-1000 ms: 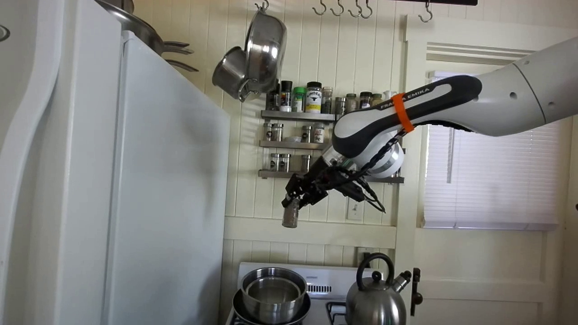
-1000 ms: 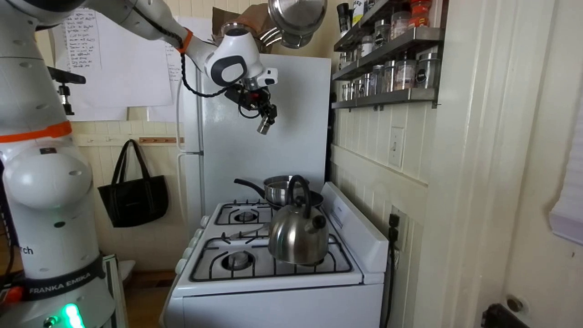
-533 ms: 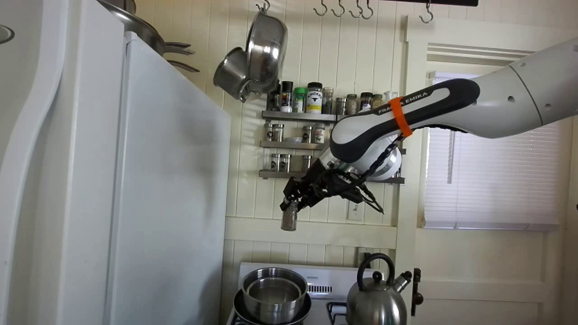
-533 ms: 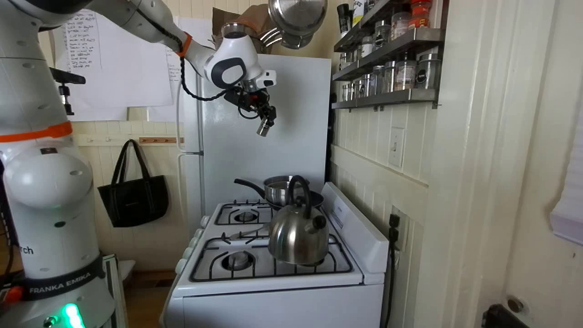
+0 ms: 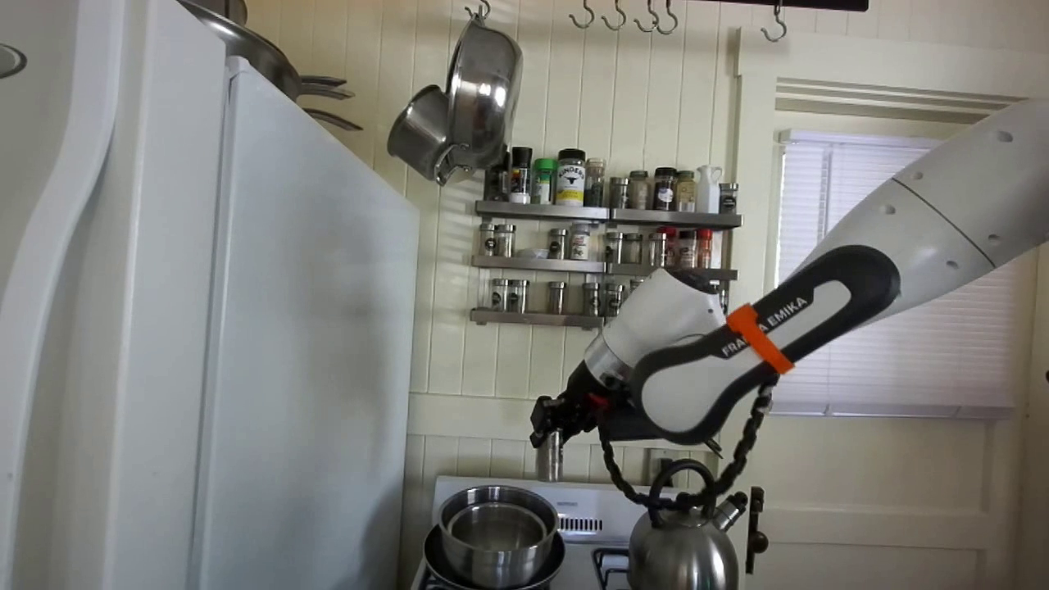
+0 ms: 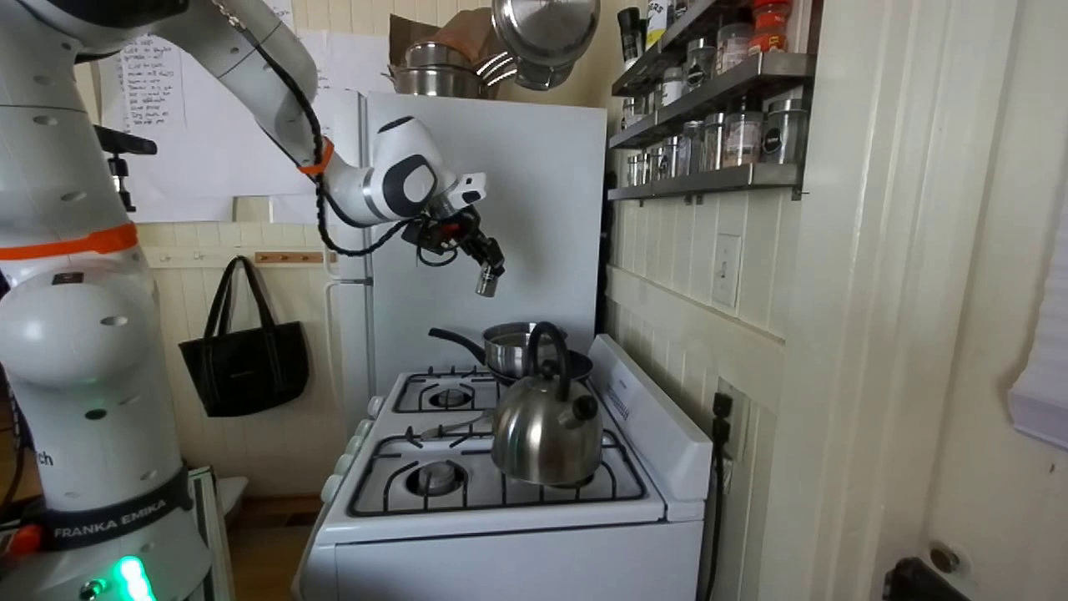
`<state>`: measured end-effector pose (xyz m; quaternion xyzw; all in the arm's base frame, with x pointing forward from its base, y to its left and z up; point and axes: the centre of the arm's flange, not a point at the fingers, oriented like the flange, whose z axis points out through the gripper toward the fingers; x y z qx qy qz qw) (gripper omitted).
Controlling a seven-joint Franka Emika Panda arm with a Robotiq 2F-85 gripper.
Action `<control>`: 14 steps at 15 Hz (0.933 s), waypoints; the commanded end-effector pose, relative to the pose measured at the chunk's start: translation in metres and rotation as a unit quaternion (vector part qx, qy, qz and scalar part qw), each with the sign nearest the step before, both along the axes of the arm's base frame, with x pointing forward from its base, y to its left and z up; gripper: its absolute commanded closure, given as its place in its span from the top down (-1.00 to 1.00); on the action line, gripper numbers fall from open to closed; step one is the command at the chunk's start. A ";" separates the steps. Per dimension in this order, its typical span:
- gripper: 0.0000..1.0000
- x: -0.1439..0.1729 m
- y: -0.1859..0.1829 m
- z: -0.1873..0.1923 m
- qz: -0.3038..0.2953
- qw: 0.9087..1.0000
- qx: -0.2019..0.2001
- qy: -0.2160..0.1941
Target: Remove one glass jar from the bottom shelf and put it on the stovetop.
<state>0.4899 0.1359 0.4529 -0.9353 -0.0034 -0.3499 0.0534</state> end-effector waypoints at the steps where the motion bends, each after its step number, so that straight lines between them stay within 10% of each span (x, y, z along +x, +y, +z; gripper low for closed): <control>1: -0.53 -0.050 0.009 -0.030 -0.045 0.998 -0.012 -0.053; 7: -0.53 -0.128 0.014 -0.061 -0.050 0.996 0.025 -0.067; 8: -0.03 -0.094 0.006 -0.048 -0.044 0.998 0.011 -0.051; 14: -0.03 -0.092 0.019 -0.041 -0.048 0.997 0.022 -0.060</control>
